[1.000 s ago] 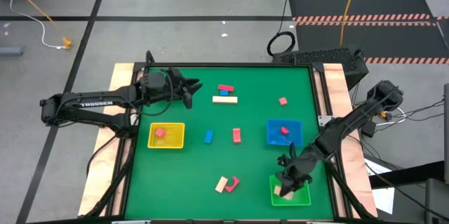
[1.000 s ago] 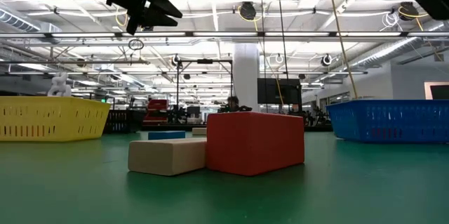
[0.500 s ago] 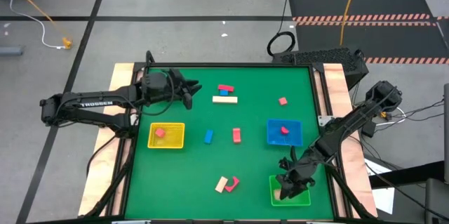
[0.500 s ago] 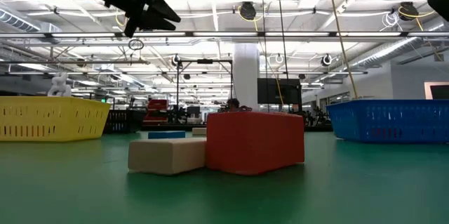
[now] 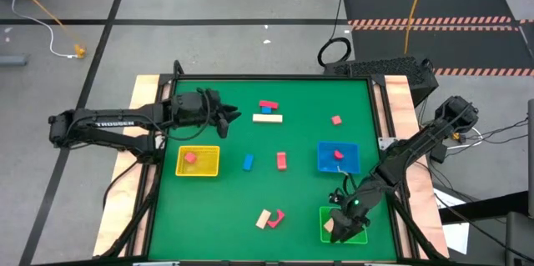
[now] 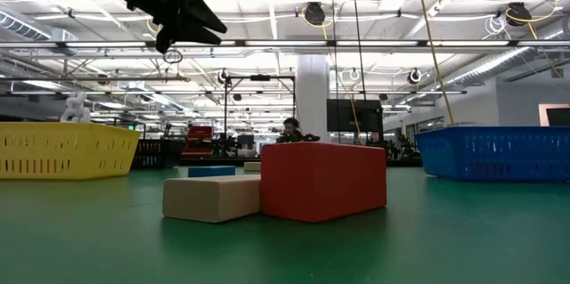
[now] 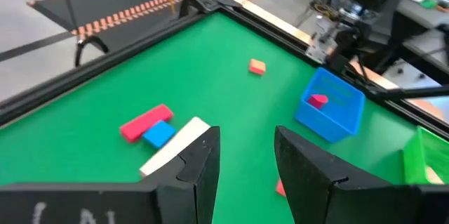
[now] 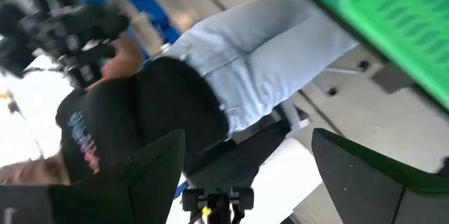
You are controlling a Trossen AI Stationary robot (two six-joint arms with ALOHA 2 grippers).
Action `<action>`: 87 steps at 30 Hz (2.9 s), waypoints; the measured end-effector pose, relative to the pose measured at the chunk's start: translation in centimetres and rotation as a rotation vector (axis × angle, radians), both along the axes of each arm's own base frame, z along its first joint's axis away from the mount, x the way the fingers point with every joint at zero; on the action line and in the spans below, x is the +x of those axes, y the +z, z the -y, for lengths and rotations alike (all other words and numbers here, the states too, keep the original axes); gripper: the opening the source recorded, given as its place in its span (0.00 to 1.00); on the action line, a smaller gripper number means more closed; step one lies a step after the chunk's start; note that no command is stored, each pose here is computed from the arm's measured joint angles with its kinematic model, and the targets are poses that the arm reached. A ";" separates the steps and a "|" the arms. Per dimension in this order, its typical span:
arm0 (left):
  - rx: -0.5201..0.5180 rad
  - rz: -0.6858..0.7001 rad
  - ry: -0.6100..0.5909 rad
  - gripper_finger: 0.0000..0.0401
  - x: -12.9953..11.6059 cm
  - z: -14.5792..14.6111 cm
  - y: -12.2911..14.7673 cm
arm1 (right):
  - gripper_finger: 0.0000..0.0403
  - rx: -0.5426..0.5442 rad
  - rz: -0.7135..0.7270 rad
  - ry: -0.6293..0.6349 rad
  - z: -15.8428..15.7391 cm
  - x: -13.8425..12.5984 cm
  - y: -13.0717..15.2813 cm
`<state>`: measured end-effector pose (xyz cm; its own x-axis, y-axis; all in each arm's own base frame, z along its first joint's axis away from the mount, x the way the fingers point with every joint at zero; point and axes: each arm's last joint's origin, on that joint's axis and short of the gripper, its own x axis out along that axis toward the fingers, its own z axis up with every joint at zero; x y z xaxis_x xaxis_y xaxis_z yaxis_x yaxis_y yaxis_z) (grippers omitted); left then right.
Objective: Sort & place blocks by color
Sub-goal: Put the blue rectangular block into the black basket
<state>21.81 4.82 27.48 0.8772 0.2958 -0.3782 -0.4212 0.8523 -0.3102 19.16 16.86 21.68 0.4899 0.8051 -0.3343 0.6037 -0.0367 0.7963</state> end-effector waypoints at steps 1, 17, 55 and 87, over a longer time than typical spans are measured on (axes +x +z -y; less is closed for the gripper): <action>-0.001 -0.004 -0.011 0.34 0.1 0.2 -0.1 | 0.75 0.007 0.024 0.001 0.0 0.1 0.2; -0.098 -0.084 -0.115 0.34 4.3 3.3 -3.9 | 0.75 -0.088 0.428 -0.156 3.6 3.3 2.0; -0.528 -0.413 0.233 0.34 6.4 9.3 -14.6 | 0.75 -0.002 0.604 0.296 9.3 4.6 2.2; -0.473 -0.425 0.237 0.34 9.5 9.8 -8.7 | 0.75 -0.208 1.036 0.330 11.9 4.1 3.8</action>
<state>31.31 -4.98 18.76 0.5552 0.1799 -0.8120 -0.7480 0.5348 -0.3930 23.29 4.93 25.47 0.3823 0.9235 -0.0306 -0.4028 0.1964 0.8940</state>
